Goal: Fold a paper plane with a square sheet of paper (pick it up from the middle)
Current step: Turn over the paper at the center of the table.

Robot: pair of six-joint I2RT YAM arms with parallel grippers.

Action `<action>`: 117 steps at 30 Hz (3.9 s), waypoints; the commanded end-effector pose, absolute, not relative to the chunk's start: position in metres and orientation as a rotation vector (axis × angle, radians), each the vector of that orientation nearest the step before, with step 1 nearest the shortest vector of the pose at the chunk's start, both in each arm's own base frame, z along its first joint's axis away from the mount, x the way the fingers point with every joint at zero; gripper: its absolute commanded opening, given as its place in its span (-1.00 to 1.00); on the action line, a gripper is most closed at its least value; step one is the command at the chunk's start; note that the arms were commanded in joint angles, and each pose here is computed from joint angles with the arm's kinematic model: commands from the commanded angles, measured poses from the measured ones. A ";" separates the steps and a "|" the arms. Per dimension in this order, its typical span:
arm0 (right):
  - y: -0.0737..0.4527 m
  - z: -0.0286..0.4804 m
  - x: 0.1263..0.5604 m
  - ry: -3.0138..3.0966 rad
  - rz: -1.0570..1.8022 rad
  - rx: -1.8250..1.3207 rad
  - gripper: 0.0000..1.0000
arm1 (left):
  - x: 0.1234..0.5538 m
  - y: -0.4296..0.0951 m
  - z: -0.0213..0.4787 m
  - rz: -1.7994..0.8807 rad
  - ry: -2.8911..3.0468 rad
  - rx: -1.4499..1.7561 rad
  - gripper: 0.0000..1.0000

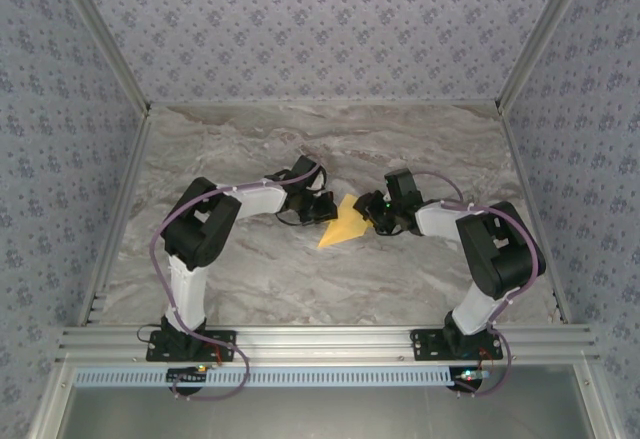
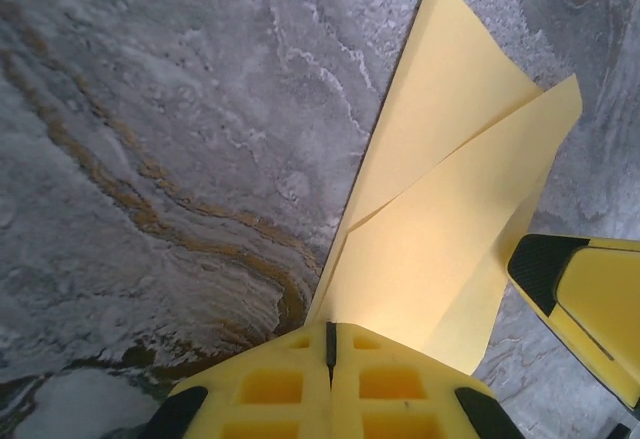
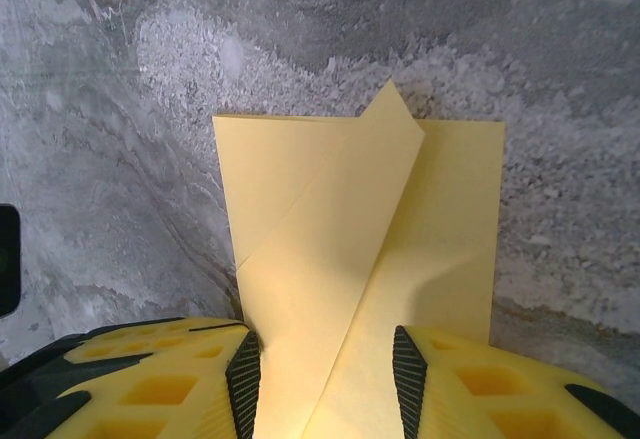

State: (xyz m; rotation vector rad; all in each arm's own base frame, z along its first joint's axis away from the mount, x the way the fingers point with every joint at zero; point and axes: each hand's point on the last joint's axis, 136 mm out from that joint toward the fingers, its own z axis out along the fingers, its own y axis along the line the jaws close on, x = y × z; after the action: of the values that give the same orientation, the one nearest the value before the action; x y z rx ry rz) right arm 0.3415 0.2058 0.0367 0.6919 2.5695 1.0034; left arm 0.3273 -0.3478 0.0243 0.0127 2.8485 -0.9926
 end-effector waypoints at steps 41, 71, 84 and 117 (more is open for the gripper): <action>0.212 0.026 0.369 2.637 0.796 0.659 -0.46 | 0.319 -0.327 0.001 -0.977 2.927 -0.144 -0.84; 0.200 0.023 0.388 2.630 0.780 0.567 -0.55 | 0.317 -0.324 -0.003 -0.958 2.944 -0.152 -0.84; 0.206 0.036 0.386 2.600 0.826 0.520 -0.60 | 0.316 -0.323 -0.005 -0.952 2.949 -0.154 -0.84; 0.236 0.048 0.377 2.574 0.984 0.368 -0.95 | 0.346 -0.293 0.081 -1.139 2.669 -0.142 0.20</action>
State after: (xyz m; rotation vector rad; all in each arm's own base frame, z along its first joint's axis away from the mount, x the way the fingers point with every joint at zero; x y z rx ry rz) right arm 0.3744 0.2336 0.0317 0.4255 2.6235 0.9287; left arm 0.3405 -0.3022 0.0599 -0.1531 2.7444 -1.0908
